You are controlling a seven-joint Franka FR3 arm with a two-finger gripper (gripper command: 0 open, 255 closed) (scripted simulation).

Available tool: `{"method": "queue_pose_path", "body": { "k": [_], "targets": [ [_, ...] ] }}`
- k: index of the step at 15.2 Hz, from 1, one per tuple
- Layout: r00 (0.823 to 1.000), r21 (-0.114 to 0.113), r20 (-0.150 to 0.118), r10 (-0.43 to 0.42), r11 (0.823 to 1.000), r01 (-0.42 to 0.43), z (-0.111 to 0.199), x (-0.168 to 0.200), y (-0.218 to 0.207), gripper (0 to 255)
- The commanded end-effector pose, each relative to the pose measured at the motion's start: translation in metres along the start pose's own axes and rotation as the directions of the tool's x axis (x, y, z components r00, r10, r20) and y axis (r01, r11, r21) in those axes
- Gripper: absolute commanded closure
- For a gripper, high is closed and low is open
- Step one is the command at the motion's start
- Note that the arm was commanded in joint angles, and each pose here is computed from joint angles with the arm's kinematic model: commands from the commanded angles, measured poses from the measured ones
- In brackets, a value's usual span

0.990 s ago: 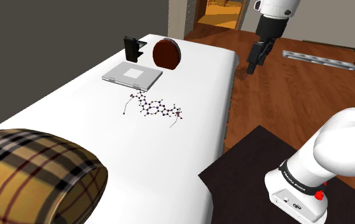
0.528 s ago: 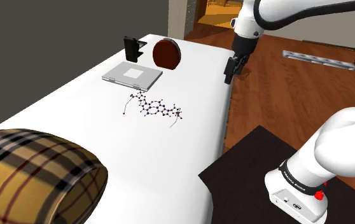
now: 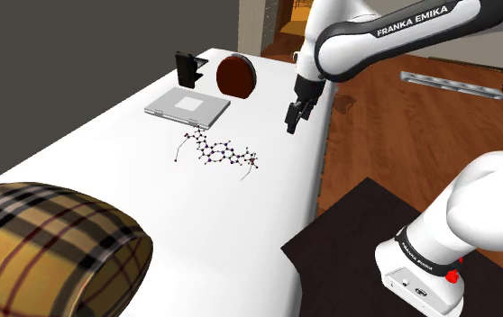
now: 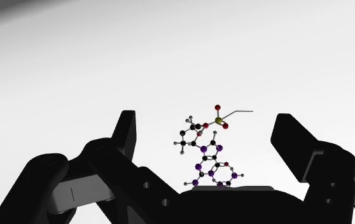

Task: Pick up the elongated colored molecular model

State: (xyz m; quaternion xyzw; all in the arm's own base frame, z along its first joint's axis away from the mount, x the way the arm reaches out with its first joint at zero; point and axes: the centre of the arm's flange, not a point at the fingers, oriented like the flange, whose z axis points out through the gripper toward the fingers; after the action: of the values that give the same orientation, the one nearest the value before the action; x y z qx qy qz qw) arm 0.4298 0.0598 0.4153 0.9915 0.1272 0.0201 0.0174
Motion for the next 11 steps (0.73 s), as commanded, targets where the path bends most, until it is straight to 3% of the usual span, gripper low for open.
{"method": "queue_pose_path", "body": {
  "k": [1,11],
  "targets": [
    [1.000,-0.004,-0.015,-0.012,1.000,0.012,0.020,0.017,-0.007,0],
    [0.995,-0.029,-0.073,-0.073,0.997,0.071,0.109,0.101,-0.039,0]
  ]
}}
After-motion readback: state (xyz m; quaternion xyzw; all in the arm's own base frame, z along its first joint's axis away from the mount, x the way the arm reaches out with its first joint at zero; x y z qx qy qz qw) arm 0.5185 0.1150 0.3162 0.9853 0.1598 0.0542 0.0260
